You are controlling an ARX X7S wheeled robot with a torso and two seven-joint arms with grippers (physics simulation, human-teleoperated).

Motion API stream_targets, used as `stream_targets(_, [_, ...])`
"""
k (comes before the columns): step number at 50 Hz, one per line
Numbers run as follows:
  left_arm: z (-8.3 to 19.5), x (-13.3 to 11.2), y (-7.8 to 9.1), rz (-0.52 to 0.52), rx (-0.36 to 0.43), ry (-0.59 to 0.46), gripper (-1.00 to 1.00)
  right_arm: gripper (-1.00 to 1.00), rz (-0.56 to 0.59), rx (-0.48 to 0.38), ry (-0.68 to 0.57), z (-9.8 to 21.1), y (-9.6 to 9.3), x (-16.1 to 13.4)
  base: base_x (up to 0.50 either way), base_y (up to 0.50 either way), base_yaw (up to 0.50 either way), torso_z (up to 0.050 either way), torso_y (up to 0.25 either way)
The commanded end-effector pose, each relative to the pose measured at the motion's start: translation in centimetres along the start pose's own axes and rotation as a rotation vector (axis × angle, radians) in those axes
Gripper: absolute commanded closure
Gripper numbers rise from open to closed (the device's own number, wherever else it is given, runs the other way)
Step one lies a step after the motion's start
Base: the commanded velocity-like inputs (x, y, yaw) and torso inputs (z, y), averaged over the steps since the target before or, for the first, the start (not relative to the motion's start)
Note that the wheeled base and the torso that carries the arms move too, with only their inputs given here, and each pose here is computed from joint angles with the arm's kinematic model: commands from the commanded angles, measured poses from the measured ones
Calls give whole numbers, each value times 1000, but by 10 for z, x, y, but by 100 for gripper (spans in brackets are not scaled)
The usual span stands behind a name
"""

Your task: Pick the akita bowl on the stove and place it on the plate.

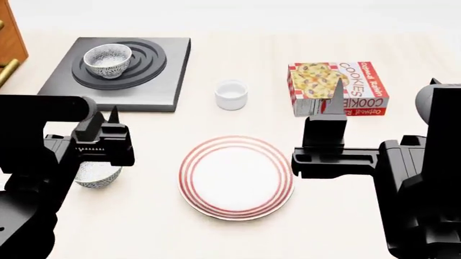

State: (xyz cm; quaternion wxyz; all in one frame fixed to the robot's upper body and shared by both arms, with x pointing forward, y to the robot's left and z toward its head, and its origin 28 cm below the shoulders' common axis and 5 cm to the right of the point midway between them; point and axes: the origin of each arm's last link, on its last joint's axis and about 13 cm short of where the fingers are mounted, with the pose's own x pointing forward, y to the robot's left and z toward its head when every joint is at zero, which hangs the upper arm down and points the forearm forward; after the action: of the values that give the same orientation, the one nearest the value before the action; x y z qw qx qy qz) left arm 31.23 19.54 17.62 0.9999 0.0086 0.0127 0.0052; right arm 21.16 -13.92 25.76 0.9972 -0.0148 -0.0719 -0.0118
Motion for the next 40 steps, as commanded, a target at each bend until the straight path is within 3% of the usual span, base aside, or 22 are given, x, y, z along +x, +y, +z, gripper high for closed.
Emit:
stream_targets(1, [0,0,0,-1,2,1,-100,-100,4,0,-3,-1,0,0,188,0,0,0,0])
stream_targets(40, [0,-1,0,-6,4,7,-100,-100,6,1,-5,-4,-1,2,481,0,0,0,0])
